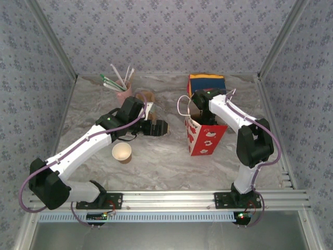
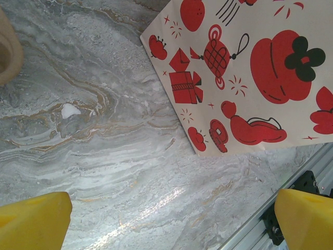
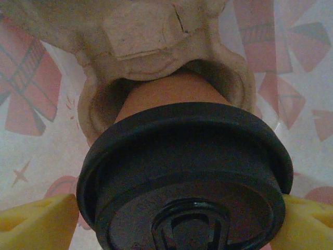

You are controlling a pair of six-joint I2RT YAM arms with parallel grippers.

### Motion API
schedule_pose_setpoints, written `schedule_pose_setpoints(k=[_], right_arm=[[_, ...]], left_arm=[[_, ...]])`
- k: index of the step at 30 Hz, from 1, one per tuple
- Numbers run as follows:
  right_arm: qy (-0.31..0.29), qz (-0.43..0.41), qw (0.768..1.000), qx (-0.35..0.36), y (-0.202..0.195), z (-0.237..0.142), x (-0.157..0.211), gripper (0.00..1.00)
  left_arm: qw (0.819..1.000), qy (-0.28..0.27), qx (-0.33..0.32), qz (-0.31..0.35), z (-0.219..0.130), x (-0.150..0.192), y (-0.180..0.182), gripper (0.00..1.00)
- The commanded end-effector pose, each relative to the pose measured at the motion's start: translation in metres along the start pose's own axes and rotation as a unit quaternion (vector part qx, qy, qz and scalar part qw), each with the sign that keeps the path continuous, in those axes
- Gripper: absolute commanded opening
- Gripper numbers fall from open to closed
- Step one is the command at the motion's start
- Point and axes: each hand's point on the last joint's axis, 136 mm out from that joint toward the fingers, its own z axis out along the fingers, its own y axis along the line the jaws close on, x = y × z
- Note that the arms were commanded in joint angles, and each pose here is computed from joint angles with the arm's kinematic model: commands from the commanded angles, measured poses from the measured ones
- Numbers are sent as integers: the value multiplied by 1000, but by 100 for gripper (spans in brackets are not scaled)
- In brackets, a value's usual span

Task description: Pack the takeout coffee

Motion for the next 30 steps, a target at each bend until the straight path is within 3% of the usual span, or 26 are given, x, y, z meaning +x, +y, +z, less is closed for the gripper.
schedule_pose_setpoints(k=[1, 30], right_arm=[[-4, 5, 1000, -7, 5, 2, 2, 92], [-8, 12, 1000, -3, 0, -2, 6, 94]], left_arm=[[1000, -23, 15, 11, -12, -8, -9, 100], [1000, -24, 14, 7, -12, -5, -7, 100]])
